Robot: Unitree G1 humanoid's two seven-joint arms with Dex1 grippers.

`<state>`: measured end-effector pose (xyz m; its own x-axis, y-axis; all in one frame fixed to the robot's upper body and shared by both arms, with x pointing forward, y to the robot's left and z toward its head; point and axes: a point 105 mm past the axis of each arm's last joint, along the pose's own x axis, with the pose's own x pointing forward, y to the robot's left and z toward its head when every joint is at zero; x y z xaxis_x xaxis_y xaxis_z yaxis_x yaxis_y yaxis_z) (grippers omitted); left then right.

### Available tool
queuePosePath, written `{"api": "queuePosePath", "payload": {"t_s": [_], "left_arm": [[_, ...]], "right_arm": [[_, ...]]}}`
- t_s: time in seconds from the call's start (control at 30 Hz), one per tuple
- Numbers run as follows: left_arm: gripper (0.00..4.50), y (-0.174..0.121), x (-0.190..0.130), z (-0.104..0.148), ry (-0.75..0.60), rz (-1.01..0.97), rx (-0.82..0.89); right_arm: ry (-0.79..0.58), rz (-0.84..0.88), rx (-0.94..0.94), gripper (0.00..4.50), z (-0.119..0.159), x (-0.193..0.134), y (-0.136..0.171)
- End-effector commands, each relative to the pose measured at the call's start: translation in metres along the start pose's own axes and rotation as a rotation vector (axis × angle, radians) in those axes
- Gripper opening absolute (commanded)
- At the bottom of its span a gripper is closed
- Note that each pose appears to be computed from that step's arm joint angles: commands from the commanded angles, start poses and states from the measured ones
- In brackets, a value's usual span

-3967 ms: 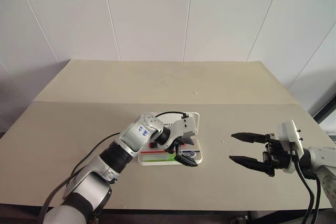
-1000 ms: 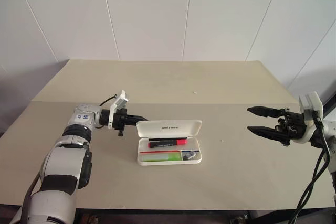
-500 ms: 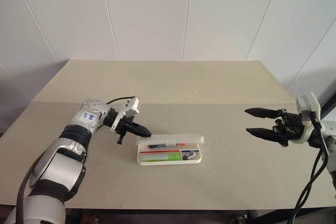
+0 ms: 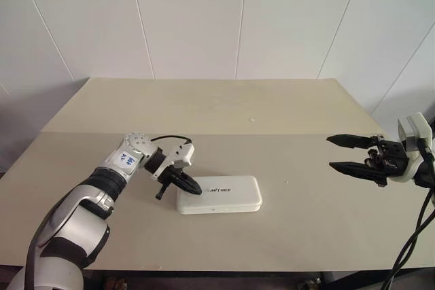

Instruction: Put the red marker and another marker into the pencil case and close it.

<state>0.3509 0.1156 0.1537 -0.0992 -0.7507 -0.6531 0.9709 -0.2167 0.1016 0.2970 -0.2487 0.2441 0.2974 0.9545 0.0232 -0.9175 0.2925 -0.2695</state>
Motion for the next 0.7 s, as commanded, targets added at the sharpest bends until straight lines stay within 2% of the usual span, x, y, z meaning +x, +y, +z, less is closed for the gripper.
{"api": "queuePosePath", "payload": {"t_s": [0.03, 0.2, 0.3, 0.37, 0.43, 0.57, 0.7], "left_arm": [[0.02, -0.015, 0.006, -0.014, 0.114, -0.147, 0.018], [0.02, -0.010, 0.010, -0.023, 0.213, -0.141, 0.078], [0.02, -0.005, 0.012, -0.018, 0.173, -0.115, 0.088], [0.02, 0.000, 0.013, -0.008, 0.101, -0.082, 0.105], [0.02, 0.005, 0.011, 0.010, -0.030, -0.031, 0.141], [0.02, 0.012, 0.000, 0.036, -0.264, 0.050, 0.101], [0.02, 0.006, -0.015, 0.042, -0.408, 0.090, 0.082]], "right_arm": [[-0.007, 0.077, -0.047, 4.50, 0.010, -0.002, 0.007], [-0.010, 0.083, -0.042, 4.50, 0.006, 0.002, 0.007], [-0.010, 0.082, -0.042, 4.50, 0.005, 0.002, 0.007], [-0.009, 0.081, -0.043, 4.50, 0.006, 0.002, 0.007], [-0.007, 0.081, -0.044, 4.50, 0.006, 0.001, 0.008], [-0.002, 0.082, -0.041, 4.50, 0.006, 0.001, 0.008], [0.000, 0.085, -0.037, 4.50, 0.006, 0.002, 0.009]]}}
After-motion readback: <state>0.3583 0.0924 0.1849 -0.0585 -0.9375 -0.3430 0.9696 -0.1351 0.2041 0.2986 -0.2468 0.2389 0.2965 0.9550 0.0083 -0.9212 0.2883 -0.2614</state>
